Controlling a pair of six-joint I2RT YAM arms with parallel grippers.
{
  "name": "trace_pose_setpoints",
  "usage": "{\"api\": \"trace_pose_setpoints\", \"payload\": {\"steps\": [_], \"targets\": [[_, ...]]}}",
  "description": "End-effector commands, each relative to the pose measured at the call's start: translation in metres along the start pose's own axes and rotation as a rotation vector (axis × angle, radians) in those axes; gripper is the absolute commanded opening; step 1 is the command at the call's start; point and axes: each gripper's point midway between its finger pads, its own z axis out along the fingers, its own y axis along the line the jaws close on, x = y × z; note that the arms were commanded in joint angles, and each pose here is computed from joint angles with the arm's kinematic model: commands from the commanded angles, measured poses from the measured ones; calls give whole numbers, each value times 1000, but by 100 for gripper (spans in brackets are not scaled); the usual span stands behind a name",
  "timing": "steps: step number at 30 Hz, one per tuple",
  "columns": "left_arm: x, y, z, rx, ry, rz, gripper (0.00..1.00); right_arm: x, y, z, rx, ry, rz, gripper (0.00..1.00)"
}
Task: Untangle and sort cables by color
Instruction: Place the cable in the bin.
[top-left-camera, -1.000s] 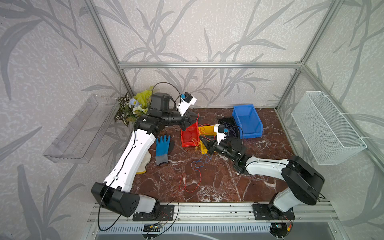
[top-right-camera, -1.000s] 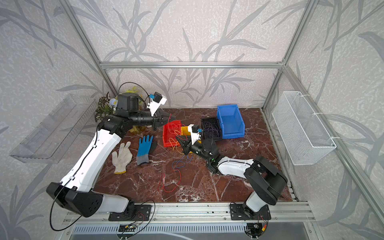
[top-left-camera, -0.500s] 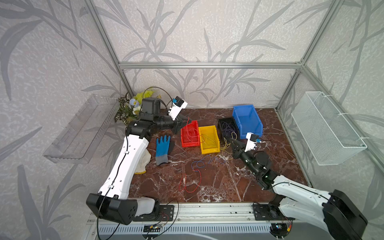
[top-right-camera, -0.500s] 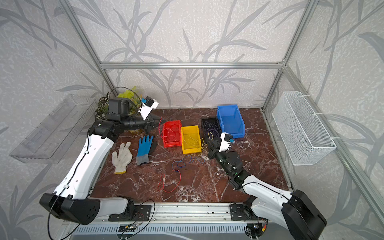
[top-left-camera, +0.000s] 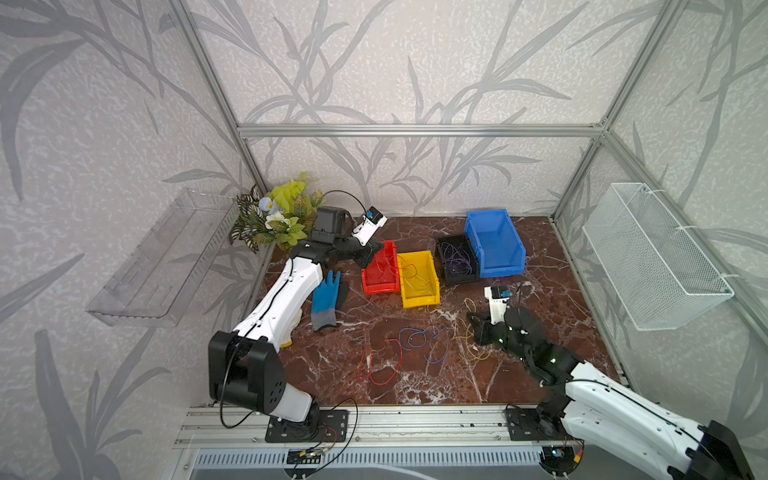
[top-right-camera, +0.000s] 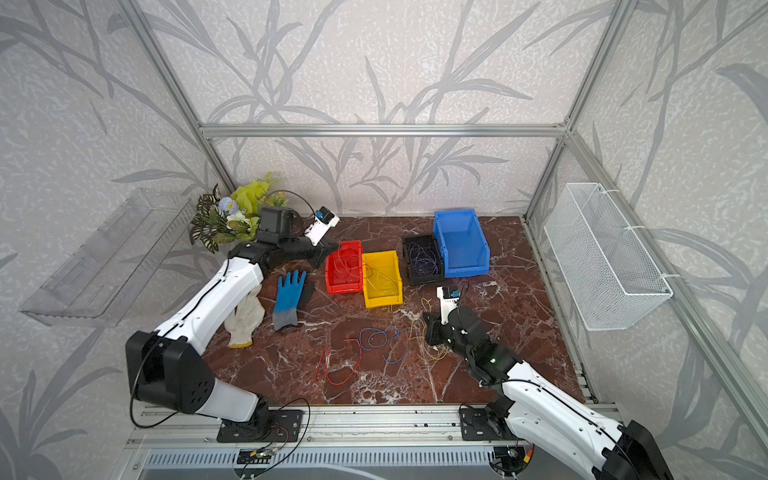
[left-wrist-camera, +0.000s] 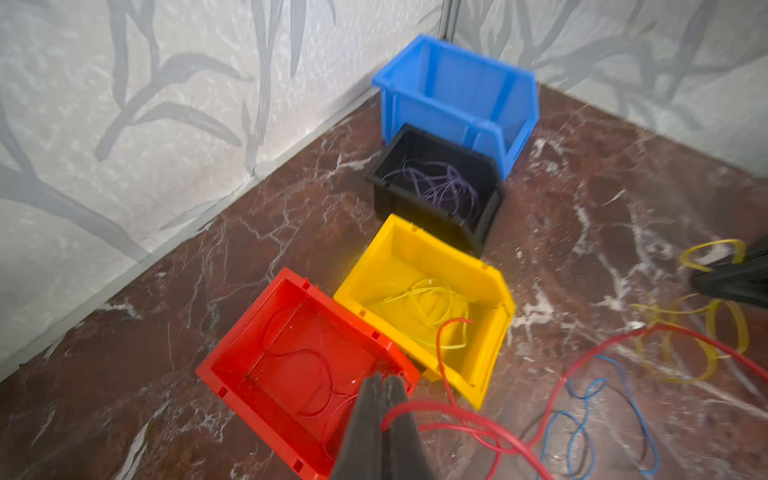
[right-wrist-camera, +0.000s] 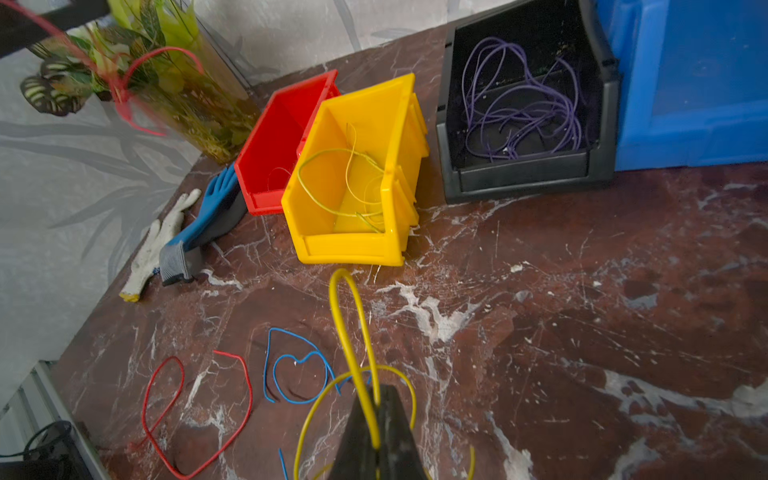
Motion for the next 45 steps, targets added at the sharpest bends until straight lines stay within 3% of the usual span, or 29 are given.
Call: {"api": "trace_pose_setpoints", "payload": {"steps": [1, 11, 25, 40, 45], "targets": [[10, 33, 24, -141, 48, 150, 0, -6, 7, -2, -10, 15, -16, 0], [53, 73, 66, -225, 183, 252, 0, -9, 7, -6, 6, 32, -27, 0], [34, 100, 25, -338, 191, 314, 0, -10, 3, -10, 33, 36, -25, 0], [62, 106, 103, -371, 375, 451, 0, -2, 3, 0, 41, 87, 2, 0], [72, 103, 124, -325, 370, 374, 0, -4, 3, -2, 45, 87, 1, 1]]}}
